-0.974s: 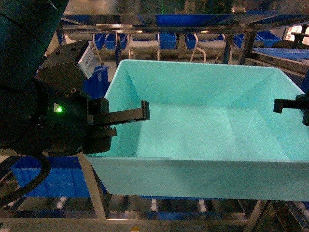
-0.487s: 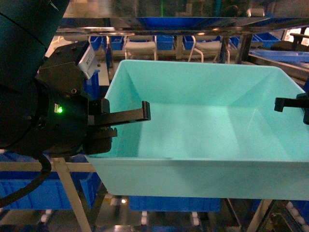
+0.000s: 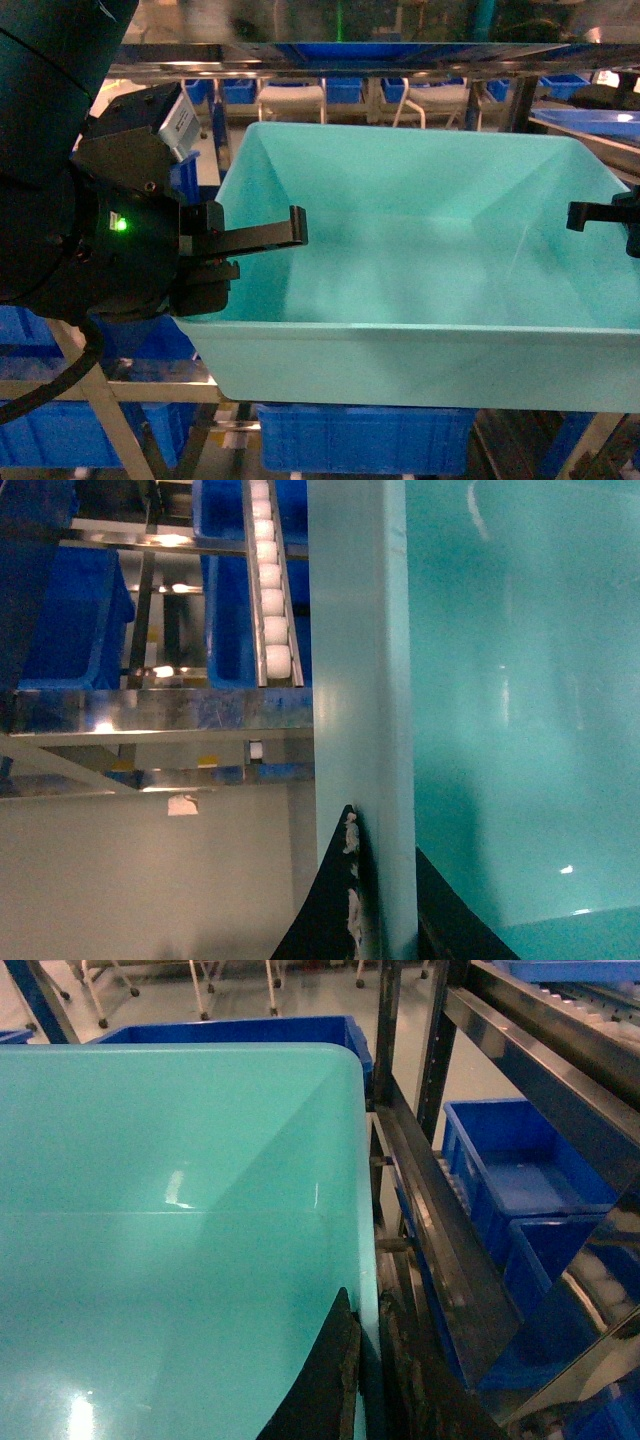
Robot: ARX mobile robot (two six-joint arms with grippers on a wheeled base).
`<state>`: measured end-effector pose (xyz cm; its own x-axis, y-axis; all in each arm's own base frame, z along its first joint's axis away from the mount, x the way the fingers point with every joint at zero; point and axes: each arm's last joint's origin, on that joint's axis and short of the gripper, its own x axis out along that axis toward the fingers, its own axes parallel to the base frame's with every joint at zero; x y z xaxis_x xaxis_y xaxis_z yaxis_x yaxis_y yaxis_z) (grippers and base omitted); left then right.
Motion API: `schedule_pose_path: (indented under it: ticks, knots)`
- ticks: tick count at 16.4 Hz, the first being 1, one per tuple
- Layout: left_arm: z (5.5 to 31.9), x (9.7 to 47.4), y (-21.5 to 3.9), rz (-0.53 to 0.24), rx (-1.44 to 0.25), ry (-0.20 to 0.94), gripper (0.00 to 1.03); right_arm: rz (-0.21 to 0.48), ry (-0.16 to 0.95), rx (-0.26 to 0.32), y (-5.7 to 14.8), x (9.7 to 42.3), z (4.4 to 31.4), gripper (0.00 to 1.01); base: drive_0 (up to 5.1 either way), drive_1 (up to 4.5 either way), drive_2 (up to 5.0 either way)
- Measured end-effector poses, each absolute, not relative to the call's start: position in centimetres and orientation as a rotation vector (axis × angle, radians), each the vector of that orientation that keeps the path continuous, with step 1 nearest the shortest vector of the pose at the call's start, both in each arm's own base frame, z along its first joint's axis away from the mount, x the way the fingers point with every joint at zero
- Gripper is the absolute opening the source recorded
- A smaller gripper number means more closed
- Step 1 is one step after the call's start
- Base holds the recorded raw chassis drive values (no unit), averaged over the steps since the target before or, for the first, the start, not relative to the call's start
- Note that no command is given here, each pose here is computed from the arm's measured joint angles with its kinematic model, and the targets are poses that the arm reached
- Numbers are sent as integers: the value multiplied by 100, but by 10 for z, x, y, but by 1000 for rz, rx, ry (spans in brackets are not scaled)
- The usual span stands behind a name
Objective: Organize blue bins on left shelf correctly
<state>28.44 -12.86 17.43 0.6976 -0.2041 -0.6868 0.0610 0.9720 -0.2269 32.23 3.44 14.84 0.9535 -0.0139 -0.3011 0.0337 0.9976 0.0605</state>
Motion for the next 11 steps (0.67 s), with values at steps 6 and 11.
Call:
schedule_pose_path:
  ticks: [6, 11]
  knots:
    - [174, 284, -128, -146, -192, 786, 2, -25, 305, 65, 34, 322, 148, 2, 0, 0, 0]
    - [172, 289, -129, -159, -205, 785, 2, -30, 309, 65, 35, 325, 147, 2, 0, 0, 0]
